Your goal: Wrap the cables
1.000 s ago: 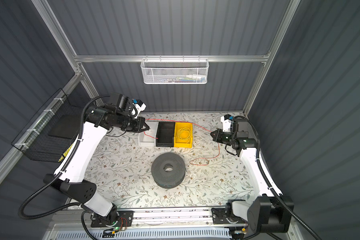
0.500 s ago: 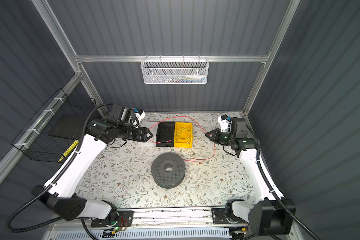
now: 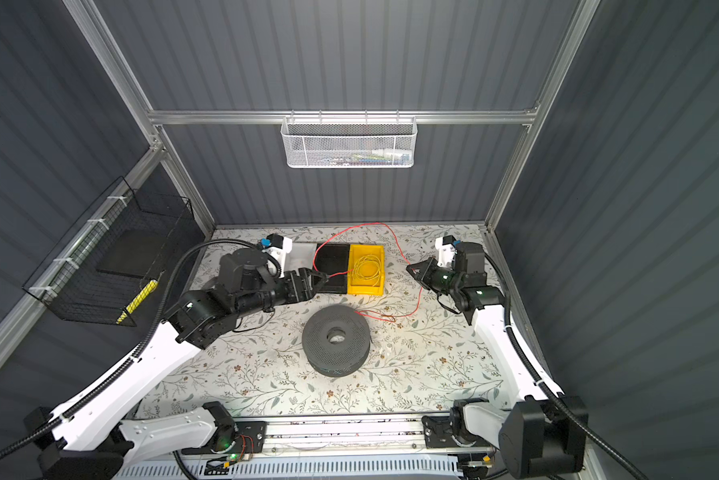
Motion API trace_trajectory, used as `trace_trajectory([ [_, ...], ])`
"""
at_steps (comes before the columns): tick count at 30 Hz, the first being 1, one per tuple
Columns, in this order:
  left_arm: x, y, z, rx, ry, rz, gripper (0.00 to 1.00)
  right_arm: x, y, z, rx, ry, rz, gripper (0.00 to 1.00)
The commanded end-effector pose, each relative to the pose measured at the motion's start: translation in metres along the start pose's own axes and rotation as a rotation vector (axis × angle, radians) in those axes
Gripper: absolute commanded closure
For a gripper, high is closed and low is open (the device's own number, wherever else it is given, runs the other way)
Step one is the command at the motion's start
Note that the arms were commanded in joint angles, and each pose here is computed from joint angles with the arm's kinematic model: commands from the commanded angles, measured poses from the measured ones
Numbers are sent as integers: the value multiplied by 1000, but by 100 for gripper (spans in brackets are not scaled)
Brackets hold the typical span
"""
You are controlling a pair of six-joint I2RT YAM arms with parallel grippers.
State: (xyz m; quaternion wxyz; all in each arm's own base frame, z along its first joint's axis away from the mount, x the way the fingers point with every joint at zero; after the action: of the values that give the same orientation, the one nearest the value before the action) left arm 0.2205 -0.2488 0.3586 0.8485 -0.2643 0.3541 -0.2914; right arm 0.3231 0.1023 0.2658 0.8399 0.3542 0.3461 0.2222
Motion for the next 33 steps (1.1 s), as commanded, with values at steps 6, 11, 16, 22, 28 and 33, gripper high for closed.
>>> trace_trajectory([
  [6,22,-34,-3,94,-217,62,26,11,12,3,28,-27,61,100],
  [11,39,-62,-10,260,-281,-84,26,21,12,-2,88,15,124,100],
  [16,33,-69,-14,406,-307,-114,26,25,14,-3,109,43,150,100],
  [22,14,-67,-8,485,-442,-168,24,22,19,-4,112,55,165,100],
  [28,5,-83,7,610,-529,-174,24,18,25,-5,112,71,187,100],
  [33,4,-87,18,660,-577,-176,24,14,30,-4,110,68,194,100],
])
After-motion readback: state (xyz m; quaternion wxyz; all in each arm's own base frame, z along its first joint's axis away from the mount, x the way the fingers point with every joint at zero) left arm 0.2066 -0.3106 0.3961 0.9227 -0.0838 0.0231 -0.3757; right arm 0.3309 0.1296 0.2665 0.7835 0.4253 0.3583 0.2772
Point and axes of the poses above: each gripper's point midway between its finger pads, its own x axis out along the fingers, its own y axis along the line the jaws close on, z = x × y, the point moved 4 cm from there along -x, back along the fingers, and after that the axes turned 5 degrees about -x, right-handed, at the moved point
